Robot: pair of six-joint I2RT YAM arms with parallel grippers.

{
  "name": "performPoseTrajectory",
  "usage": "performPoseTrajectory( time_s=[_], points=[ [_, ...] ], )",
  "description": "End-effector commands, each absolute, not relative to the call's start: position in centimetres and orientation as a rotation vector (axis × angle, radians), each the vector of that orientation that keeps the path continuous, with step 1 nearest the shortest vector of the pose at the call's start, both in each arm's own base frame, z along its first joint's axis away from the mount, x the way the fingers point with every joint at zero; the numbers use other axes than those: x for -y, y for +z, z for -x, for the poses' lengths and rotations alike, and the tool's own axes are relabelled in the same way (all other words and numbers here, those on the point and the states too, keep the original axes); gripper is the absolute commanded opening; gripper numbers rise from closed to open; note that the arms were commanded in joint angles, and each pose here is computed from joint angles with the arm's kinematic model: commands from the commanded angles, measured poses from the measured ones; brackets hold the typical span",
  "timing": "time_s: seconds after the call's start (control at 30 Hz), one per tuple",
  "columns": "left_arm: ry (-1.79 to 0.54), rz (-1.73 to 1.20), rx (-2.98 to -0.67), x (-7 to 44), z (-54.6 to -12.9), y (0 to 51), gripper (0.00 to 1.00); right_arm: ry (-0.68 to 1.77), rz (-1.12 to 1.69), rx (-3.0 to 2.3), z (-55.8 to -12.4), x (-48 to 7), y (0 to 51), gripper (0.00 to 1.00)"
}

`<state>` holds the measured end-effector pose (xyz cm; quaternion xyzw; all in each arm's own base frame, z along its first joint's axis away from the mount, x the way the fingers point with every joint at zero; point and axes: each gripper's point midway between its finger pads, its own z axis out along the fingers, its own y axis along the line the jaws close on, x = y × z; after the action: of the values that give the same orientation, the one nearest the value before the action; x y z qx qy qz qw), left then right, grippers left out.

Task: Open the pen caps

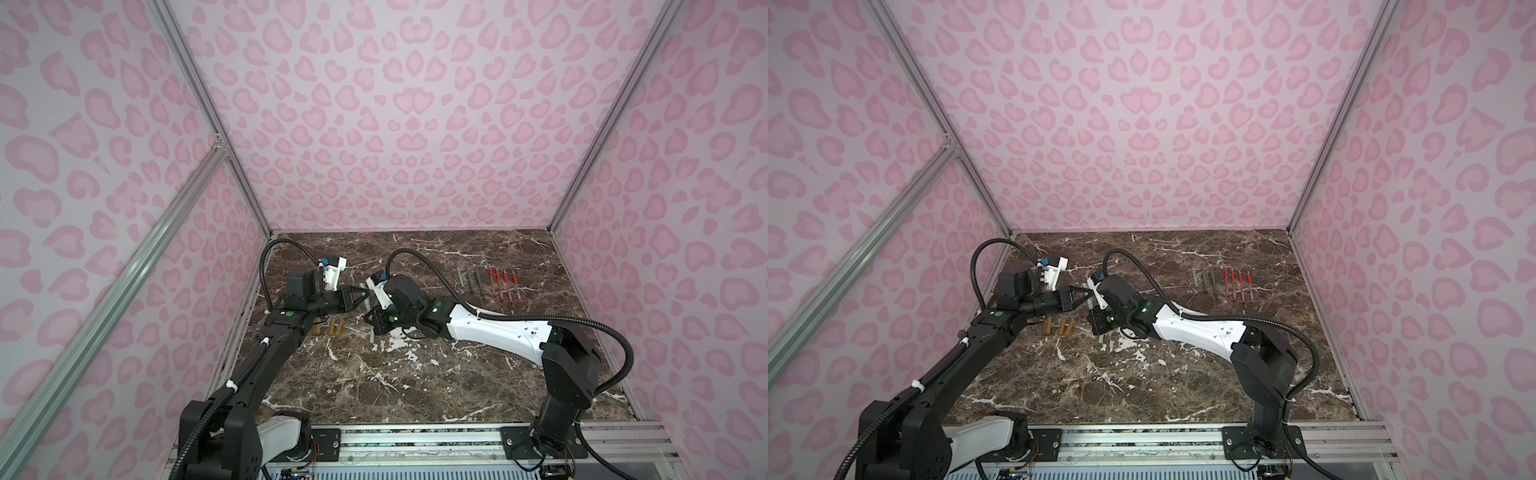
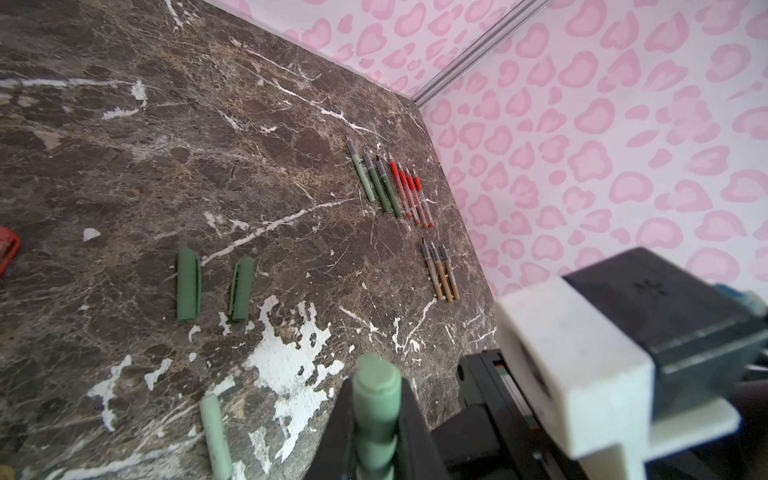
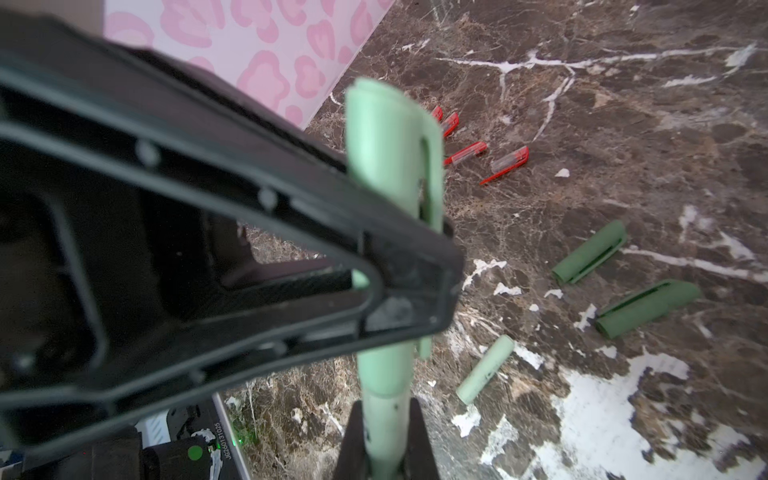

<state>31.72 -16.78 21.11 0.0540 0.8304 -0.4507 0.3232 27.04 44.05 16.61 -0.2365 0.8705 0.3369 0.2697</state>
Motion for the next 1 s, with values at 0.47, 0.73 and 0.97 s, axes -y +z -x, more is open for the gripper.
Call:
performPoseTrajectory(
  time_s=[0.47, 0.73, 0.97],
  points=[
    [-1.133, -0.098, -2.132, 15.3, -33.7, 22.8, 0.03, 0.804, 0.505, -2.523, -22.6, -36.8, 7.8, 0.00],
    [-1.142, -0.100, -2.191, 16.0, -33.8, 20.9, 0.04, 0.732, 0.445, -2.511, -23.0, -33.4, 8.4, 0.00],
    [-1.014, -0.204, -2.388, 18.1, -31.8, 14.8, 0.03, 0.637, 0.340, -2.528, -24.5, -29.0, 9.5, 0.00]
  ],
)
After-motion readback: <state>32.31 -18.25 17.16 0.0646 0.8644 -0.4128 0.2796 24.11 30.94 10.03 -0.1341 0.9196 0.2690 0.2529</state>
